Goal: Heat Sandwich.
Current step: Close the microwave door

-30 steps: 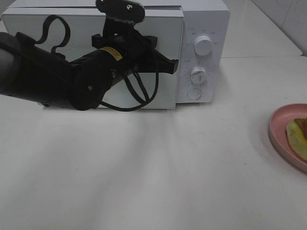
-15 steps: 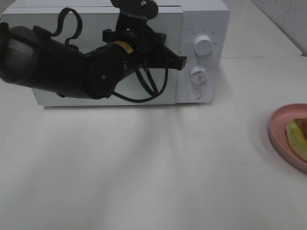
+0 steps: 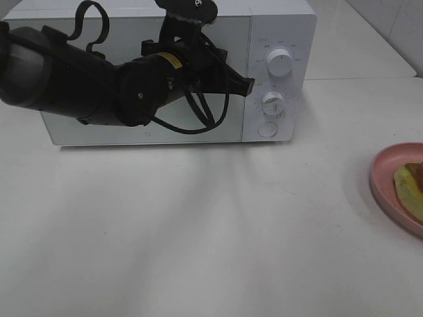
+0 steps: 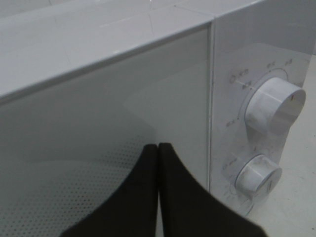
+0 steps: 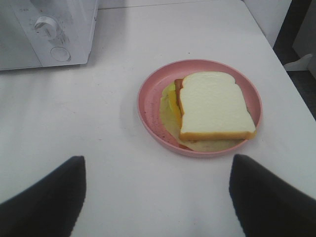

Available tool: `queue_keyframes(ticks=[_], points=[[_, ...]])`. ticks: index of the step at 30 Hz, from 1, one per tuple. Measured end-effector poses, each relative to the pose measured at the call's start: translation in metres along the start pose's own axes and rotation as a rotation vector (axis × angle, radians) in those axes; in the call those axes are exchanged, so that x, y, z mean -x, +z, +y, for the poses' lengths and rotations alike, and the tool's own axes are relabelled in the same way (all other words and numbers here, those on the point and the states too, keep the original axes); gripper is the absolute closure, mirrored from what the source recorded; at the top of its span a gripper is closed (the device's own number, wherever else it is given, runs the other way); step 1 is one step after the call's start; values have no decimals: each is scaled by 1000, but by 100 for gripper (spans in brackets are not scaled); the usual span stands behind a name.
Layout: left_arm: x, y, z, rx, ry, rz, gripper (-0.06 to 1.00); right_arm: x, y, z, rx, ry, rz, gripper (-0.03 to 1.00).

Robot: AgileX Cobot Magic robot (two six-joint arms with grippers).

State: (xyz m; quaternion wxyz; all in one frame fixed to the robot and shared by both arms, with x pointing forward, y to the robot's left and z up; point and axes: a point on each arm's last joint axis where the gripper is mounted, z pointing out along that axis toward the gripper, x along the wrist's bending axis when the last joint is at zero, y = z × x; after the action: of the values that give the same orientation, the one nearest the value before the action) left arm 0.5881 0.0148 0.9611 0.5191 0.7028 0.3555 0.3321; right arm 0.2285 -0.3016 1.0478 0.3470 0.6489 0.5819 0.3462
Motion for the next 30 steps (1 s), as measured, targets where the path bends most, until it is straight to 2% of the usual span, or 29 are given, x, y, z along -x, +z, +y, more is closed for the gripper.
queue_keyframes(ticks=[11,17,19,21,22,25,26,28,29,30], points=[[2,-8,11,-79,-68,-31,94,0,0,0,0,0,0,20],[19,-22,19,-155,-68,-115,94,0,0,0,0,0,0,20],[20,-25,18,-167,-67,-123,94,0,0,0,0,0,0,20],[22,-34,12,-232,-63,-151,94,0,0,0,0,0,0,20],[22,-34,12,-232,-63,-151,94,0,0,0,0,0,0,20],[25,-48,7,-361,-67,-217,93,0,0,0,0,0,0,20],[25,-48,7,-361,-67,-217,93,0,0,0,0,0,0,20],[27,-57,8,-425,-65,-257,84,0,0,0,0,0,0,20],[29,-64,10,-475,-61,-290,65,0,0,0,0,0,0,20],[29,-64,10,-475,-61,-290,65,0,0,0,0,0,0,20]])
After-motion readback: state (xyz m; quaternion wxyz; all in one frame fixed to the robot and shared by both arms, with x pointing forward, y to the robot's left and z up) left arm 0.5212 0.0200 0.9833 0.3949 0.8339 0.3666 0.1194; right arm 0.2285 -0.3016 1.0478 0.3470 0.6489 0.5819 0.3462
